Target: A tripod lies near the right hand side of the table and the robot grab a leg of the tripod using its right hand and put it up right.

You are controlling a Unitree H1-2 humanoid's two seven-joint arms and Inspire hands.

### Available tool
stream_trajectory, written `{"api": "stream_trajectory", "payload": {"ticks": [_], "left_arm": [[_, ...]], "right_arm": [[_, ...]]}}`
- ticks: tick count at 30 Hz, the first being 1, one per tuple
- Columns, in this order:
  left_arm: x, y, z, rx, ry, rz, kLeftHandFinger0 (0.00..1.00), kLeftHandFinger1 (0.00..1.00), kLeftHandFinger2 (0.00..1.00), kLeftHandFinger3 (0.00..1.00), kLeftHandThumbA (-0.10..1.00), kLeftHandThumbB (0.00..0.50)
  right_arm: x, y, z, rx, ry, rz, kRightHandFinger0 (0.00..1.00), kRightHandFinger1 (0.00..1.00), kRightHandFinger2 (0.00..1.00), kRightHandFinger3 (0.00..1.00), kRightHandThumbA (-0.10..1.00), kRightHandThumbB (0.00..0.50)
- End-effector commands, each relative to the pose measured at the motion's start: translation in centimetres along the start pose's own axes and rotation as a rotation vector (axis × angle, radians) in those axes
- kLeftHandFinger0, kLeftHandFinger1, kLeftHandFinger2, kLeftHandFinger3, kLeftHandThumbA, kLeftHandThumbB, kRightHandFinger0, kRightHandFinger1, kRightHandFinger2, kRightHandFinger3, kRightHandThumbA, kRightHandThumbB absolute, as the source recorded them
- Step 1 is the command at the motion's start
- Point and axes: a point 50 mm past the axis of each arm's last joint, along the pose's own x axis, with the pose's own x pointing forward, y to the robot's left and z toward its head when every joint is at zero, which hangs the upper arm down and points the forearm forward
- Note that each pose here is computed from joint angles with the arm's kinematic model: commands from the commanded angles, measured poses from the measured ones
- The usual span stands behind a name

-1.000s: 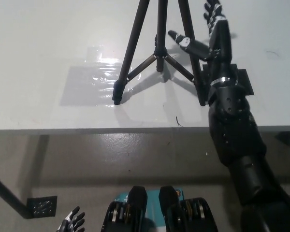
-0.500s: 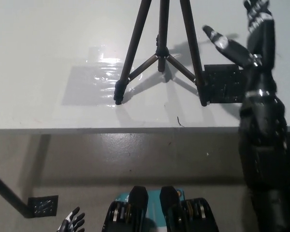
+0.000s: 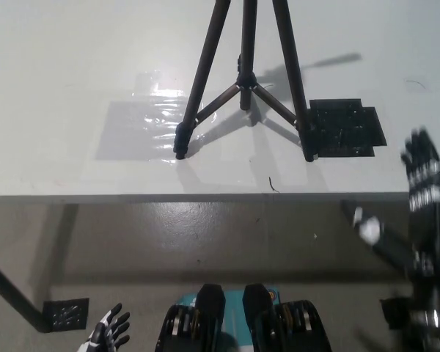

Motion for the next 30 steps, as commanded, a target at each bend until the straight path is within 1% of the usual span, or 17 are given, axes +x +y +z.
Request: {"api": "stream_trajectory", "payload": {"ticks": [1,2,3,5,6,7,8,10,13,15,16,20,21,22,23,27,30], "left_arm": [[0.4,0.7,0.9,0.017,-0.072,0.006,1.00,1.00,1.00,1.00,1.00,0.195],[0.4,0.7,1.0,0.021,-0.079,0.008,1.00,1.00,1.00,1.00,1.00,0.180],[0.6,0.7,1.2,0.025,-0.086,0.011,1.00,1.00,1.00,1.00,1.00,0.179],[0.8,0.8,1.5,0.029,-0.090,0.014,1.00,1.00,1.00,1.00,1.00,0.187],[0.9,0.9,1.7,0.028,-0.096,0.015,1.00,1.00,1.00,1.00,1.00,0.187],[0.9,0.9,1.8,0.026,-0.102,0.015,1.00,1.00,1.00,1.00,1.00,0.186],[0.9,0.9,1.8,0.026,-0.105,0.019,1.00,1.00,1.00,1.00,1.00,0.183],[1.0,0.9,1.7,0.035,-0.116,0.030,1.00,1.00,1.00,1.00,1.00,0.181],[1.3,0.8,1.6,0.034,-0.128,0.031,1.00,1.00,1.00,1.00,1.00,0.188],[1.8,1.1,1.8,0.036,-0.139,0.034,1.00,1.00,1.00,1.00,1.00,0.195],[1.9,1.1,1.9,0.030,-0.140,0.028,1.00,1.00,1.00,1.00,1.00,0.183],[2.5,1.1,2.1,0.012,-0.154,0.024,1.00,1.00,1.00,1.00,1.00,0.170],[2.6,1.0,2.1,0.015,-0.151,0.027,1.00,1.00,1.00,1.00,1.00,0.195],[2.6,1.0,2.1,0.015,-0.152,0.031,1.00,1.00,1.00,1.00,1.00,0.193],[2.6,1.0,2.1,0.022,-0.148,0.034,1.00,1.00,1.00,1.00,1.00,0.206],[2.8,1.2,2.3,0.032,-0.150,0.035,1.00,1.00,1.00,1.00,1.00,0.190],[2.8,1.2,2.5,0.042,-0.152,0.032,1.00,1.00,1.00,1.00,1.00,0.194]], "right_arm": [[-4.3,0.2,1.9,-0.023,-0.146,0.154,1.00,1.00,1.00,1.00,1.00,0.345],[-4.4,0.0,-0.1,-0.012,-0.078,0.137,1.00,1.00,1.00,1.00,1.00,0.381],[-4.3,-0.1,-1.9,-0.012,-0.022,0.116,1.00,1.00,1.00,1.00,1.00,0.374],[-4.5,-0.1,-4.6,-0.028,0.061,0.108,1.00,1.00,1.00,1.00,1.00,0.382],[-4.5,-0.1,-5.8,-0.028,0.102,0.108,1.00,1.00,1.00,1.00,1.00,0.362],[-4.7,-0.1,-6.9,-0.028,0.140,0.107,1.00,1.00,1.00,1.00,1.00,0.380],[-5.1,-0.1,-8.1,-0.023,0.185,0.100,1.00,1.00,1.00,1.00,1.00,0.371],[-6.0,-0.1,-10.1,-0.028,0.266,0.086,1.00,1.00,1.00,1.00,1.00,0.383],[-6.7,-0.2,-11.6,-0.025,0.326,0.081,1.00,1.00,1.00,1.00,1.00,0.408],[-6.3,-0.4,-12.2,-0.047,0.338,0.104,1.00,1.00,1.00,1.00,1.00,0.392],[-6.3,-0.4,-12.4,-0.051,0.343,0.109,1.00,1.00,1.00,1.00,1.00,0.391],[-5.8,-0.8,-12.9,-0.036,0.355,0.136,1.00,1.00,1.00,1.00,1.00,0.402],[-5.8,-0.9,-13.0,-0.022,0.363,0.146,1.00,1.00,1.00,1.00,1.00,0.401],[-5.9,-0.8,-13.1,-0.021,0.364,0.148,1.00,1.00,1.00,1.00,1.00,0.414],[-6.0,-0.8,-13.1,-0.024,0.366,0.153,1.00,1.00,1.00,1.00,1.00,0.393],[-6.0,-0.7,-13.4,0.000,0.378,0.169,1.00,1.00,1.00,1.00,0.98,0.370],[-6.0,-0.7,-13.4,0.006,0.380,0.179,1.00,1.00,1.00,1.00,0.98,0.349]]}}
